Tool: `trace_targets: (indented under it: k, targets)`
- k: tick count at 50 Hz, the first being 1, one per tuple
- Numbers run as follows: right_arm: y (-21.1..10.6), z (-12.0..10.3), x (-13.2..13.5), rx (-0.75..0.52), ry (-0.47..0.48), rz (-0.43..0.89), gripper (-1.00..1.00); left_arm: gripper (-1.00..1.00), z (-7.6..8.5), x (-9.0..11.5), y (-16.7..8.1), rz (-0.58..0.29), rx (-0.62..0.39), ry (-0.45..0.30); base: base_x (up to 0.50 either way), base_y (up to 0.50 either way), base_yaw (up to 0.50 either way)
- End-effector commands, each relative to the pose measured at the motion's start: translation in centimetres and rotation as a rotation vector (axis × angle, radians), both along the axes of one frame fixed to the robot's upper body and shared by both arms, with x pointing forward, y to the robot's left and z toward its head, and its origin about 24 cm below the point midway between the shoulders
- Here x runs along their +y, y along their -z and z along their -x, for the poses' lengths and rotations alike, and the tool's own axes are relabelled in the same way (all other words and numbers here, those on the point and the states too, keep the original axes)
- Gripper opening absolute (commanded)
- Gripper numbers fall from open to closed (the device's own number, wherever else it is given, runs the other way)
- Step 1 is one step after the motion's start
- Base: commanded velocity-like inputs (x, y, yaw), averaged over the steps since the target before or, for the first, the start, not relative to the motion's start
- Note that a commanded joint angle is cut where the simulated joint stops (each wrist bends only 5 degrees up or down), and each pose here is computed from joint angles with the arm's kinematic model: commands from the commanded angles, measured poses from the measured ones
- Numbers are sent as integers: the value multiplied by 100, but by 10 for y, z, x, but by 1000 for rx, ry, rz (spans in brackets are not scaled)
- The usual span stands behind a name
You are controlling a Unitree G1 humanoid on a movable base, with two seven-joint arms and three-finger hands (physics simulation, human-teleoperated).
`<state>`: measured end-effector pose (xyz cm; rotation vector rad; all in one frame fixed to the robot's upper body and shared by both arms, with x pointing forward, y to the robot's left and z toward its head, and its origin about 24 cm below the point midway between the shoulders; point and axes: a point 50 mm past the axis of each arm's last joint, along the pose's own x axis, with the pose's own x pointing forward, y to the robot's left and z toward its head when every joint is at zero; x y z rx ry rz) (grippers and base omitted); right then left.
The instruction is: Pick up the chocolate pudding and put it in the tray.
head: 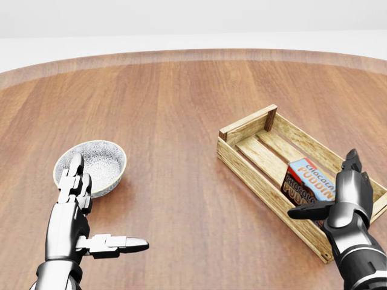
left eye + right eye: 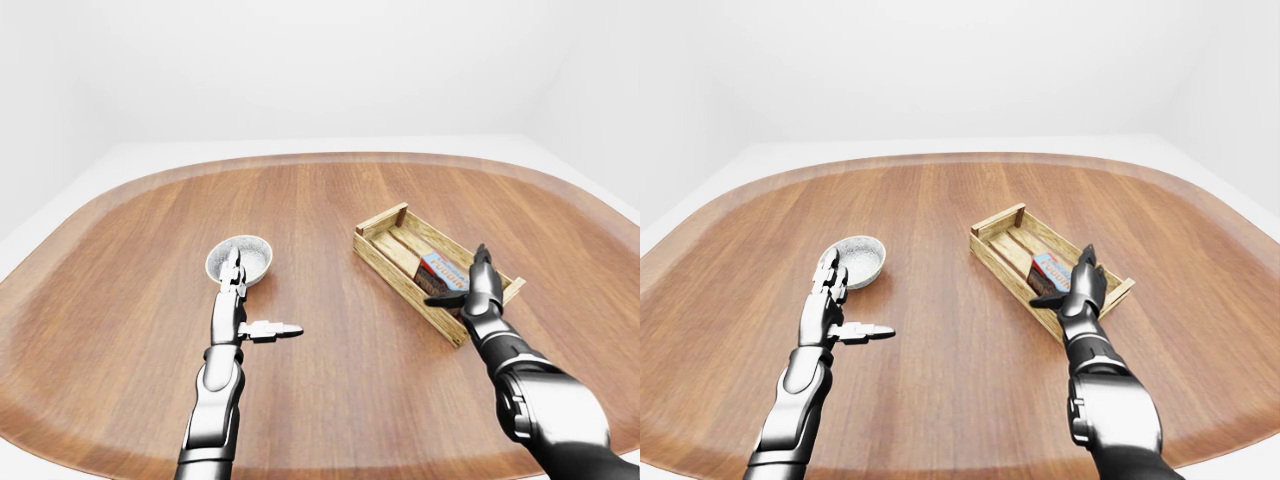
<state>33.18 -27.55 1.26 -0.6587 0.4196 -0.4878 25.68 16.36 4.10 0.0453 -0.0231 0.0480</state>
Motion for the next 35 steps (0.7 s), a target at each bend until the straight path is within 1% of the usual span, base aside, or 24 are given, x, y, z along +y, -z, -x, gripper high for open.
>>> trace_targets:
  k: [1, 11, 17, 22, 24, 31, 35]
  targets:
    - [-1, 0, -1, -5, 5, 1, 100, 100, 0, -1, 1, 10, 15, 13, 0, 0, 0]
    - [-10, -5, -3, -33, 6, 23, 100, 100, 0, -1, 2, 9, 15, 13, 0, 0, 0]
    - [-33, -18, -8, -103, 3, -23, 100, 100, 0, -1, 2, 9, 15, 13, 0, 0, 0]
    - [-46, -24, -12, -146, 7, -54, 100, 100, 0, -1, 2, 9, 15, 13, 0, 0, 0]
    - [-57, -29, -14, -180, 0, -69, 100, 100, 0, -1, 2, 9, 16, 13, 0, 0, 0]
    - [-83, -37, -20, -259, -5, -64, 100, 100, 0, -1, 1, 10, 16, 13, 0, 0, 0]
    - [-97, -40, -24, -307, -6, -88, 100, 100, -1, -1, 1, 11, 17, 11, 0, 0, 0]
